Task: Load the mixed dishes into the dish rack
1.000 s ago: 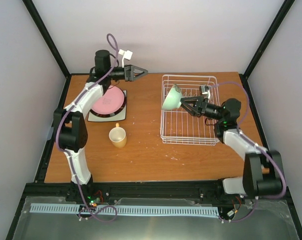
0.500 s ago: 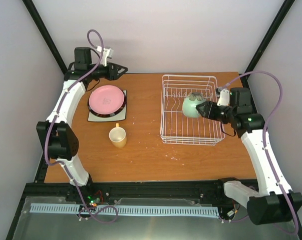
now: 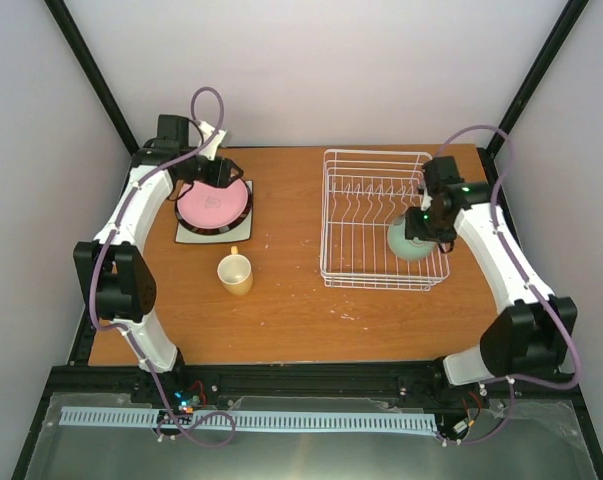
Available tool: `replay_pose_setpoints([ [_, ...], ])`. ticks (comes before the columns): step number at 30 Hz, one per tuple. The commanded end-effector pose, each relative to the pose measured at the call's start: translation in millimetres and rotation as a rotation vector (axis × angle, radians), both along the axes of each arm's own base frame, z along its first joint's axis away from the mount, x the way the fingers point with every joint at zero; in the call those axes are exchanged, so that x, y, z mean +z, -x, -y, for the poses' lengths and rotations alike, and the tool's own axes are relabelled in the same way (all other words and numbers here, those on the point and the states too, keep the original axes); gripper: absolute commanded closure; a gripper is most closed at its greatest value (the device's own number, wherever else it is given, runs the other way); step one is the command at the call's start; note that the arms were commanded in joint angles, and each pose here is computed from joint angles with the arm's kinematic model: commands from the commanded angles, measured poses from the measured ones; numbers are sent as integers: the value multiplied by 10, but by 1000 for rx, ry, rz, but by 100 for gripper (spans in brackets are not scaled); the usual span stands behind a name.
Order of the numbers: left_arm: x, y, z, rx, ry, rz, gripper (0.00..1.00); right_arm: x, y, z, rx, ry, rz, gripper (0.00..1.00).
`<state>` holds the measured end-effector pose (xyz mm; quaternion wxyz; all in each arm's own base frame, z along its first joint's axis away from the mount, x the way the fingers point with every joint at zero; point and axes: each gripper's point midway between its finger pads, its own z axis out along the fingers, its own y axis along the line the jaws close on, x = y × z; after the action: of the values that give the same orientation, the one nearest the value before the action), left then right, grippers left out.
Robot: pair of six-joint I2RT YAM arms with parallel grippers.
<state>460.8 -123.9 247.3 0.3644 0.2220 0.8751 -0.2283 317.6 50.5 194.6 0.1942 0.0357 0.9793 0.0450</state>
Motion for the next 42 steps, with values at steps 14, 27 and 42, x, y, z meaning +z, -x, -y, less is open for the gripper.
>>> replay_pose_setpoints([
  [14, 229, 440, -225, 16, -146, 134, 48, -731, -310, -273, 88, 175, -156, 97],
  [27, 659, 1142, -237, -33, -169, 372, 22, -1053, -460, -295, 106, 199, -177, 71],
  [42, 109, 1365, -393, -2, -250, 158, 19, -677, -476, -180, 89, 246, -73, 24],
])
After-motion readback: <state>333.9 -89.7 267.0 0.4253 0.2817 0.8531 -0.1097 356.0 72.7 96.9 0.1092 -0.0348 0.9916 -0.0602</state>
